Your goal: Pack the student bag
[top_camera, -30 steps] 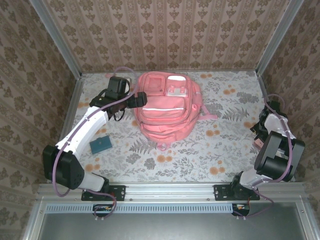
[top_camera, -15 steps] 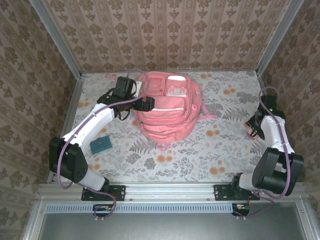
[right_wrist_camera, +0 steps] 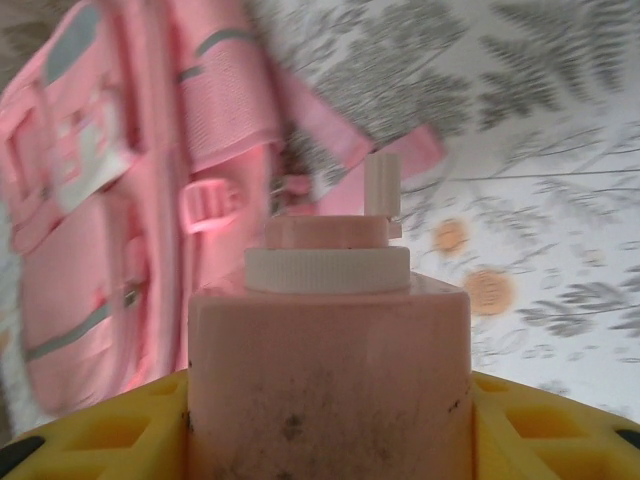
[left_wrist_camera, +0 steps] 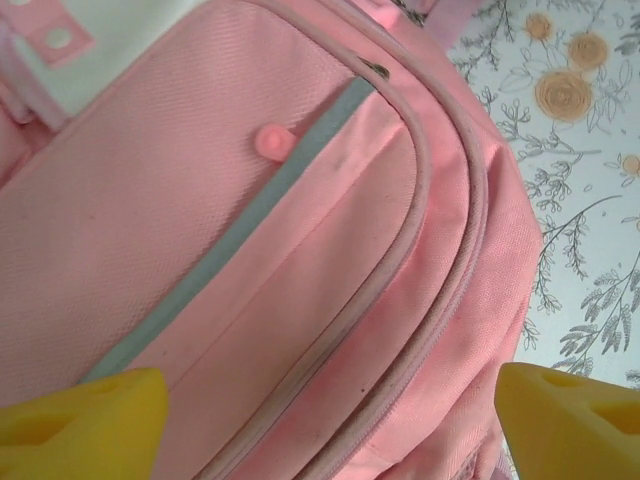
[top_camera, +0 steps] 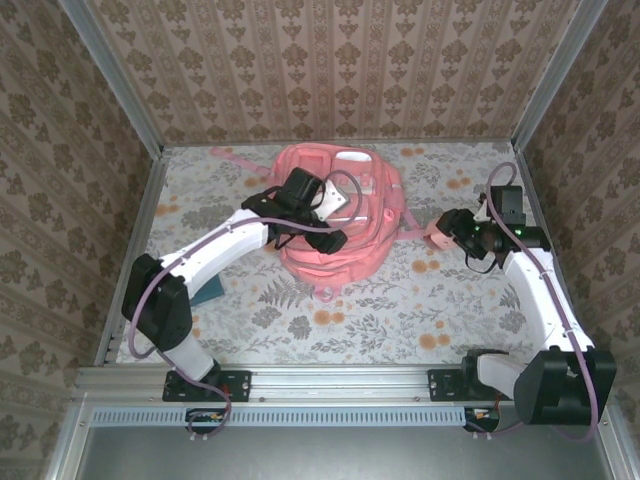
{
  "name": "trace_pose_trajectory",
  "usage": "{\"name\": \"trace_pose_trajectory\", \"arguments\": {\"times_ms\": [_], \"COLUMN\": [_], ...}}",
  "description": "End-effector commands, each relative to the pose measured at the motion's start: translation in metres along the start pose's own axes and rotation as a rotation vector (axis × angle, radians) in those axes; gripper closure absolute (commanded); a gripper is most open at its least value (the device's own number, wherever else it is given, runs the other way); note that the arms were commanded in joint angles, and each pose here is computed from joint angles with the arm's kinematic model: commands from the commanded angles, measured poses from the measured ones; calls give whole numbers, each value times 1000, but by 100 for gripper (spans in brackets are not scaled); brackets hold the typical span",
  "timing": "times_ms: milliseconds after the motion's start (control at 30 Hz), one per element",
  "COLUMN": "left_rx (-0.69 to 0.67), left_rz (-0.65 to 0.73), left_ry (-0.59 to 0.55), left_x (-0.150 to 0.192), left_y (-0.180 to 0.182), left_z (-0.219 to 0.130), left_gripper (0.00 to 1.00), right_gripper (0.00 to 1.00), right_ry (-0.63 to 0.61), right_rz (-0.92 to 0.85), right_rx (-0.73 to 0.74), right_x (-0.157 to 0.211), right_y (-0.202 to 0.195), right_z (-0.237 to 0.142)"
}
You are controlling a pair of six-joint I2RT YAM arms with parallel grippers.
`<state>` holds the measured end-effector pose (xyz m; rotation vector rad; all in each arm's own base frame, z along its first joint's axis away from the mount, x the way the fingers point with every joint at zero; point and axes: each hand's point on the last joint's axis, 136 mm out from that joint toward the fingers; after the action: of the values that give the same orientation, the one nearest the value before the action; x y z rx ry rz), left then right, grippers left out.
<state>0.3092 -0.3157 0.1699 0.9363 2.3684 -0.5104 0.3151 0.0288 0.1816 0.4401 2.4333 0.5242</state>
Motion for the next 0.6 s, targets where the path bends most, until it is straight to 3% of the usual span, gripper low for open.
{"name": "trace_pose_trajectory", "arguments": {"times_ms": [0,233,467,567], "left_rx": [1,67,113,63], "left_rz": [130,257,291,295], "left_ry": [24,158,209,196], "left_x": [-3,9,10,5], "left_y": [0,-4,-5,4], "left_z": [8,34,48,54], "left_gripper": [21,38,36,41], "right_gripper": [51,50,50,50], "right_ry": [-14,-7,2,1], "right_rz": [-20,-38,-38,-35], "right_rx": [-155,-195,-210,-213], "right_x": [0,6,8,9], "right_y": [35,48,50,51], "right_z": [-5,-1,1,1]}}
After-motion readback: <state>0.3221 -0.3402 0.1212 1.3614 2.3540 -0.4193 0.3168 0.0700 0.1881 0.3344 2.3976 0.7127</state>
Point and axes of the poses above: each hand's point on the last joint's axis, 136 mm out from that joint toward the fingers, its own z axis out along the fingers, its own y axis along the line the jaws close on, x = y × z, and after that the axes turned 14 degrees about -z, right-handed
